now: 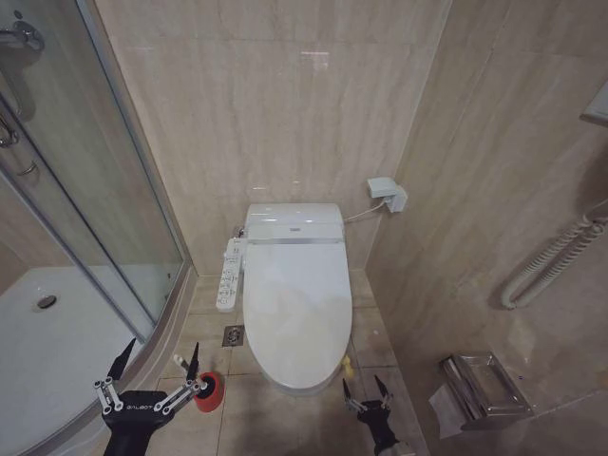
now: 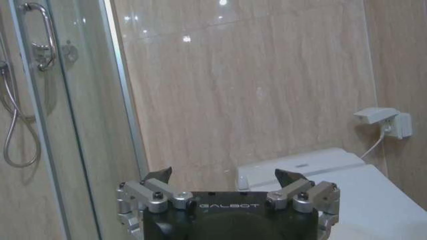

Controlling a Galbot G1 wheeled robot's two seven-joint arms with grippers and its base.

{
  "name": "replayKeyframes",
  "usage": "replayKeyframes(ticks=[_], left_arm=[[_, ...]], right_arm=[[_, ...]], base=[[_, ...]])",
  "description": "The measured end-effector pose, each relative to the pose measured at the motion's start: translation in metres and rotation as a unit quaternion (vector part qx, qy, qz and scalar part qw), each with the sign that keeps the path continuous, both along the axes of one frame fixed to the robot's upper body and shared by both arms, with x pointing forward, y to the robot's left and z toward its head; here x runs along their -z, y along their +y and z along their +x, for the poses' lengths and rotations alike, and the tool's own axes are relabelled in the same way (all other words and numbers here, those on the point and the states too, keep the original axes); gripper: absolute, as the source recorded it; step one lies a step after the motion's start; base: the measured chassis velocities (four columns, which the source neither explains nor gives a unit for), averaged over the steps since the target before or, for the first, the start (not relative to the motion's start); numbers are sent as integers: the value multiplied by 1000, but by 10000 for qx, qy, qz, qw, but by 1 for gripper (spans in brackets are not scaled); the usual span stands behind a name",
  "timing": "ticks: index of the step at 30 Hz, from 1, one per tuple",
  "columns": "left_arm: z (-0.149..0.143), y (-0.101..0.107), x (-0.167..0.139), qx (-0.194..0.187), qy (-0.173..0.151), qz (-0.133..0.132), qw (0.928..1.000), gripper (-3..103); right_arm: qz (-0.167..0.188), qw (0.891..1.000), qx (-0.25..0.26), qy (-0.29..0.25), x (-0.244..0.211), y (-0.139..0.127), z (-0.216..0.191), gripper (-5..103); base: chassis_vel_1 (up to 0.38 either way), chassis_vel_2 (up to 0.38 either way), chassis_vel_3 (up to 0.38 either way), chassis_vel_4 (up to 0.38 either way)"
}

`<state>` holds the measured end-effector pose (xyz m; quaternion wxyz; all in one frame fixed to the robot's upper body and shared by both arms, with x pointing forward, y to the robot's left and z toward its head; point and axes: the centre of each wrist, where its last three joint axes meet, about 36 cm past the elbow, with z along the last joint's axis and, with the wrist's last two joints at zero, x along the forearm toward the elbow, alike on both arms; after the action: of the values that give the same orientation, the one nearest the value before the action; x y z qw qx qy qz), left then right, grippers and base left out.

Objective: Open the toilet lid, clean the toilet bowl with a toilet brush, close the toilet lid, and flush.

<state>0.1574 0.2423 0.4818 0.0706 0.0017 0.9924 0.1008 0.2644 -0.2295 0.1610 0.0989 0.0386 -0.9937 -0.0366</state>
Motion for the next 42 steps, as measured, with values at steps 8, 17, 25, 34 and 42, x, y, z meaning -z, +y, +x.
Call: replayKeyframes(ticks=[8, 17, 25, 34, 42], left_arm=[[0, 0, 0, 0, 0, 0, 10000, 100], [0, 0, 0, 0, 0, 0, 10000, 100], [0, 0, 0, 0, 0, 0, 10000, 100], [0, 0, 0, 0, 0, 0, 10000, 100], [0, 0, 0, 0, 0, 0, 10000, 100]], right_arm=[[-112, 9999, 75, -7, 13, -7, 21, 100], [-150, 9997, 166, -56, 18, -9, 46, 100], [-260, 9994, 180, -133, 16, -14, 53, 100], [-269, 9993, 203, -139, 19, -20, 45, 100], [-243, 9994, 171, -162, 21, -19, 40, 82]], base=[[0, 0, 0, 0], [0, 0, 0, 0], [0, 0, 0, 0], [0, 0, 0, 0], [0, 0, 0, 0]])
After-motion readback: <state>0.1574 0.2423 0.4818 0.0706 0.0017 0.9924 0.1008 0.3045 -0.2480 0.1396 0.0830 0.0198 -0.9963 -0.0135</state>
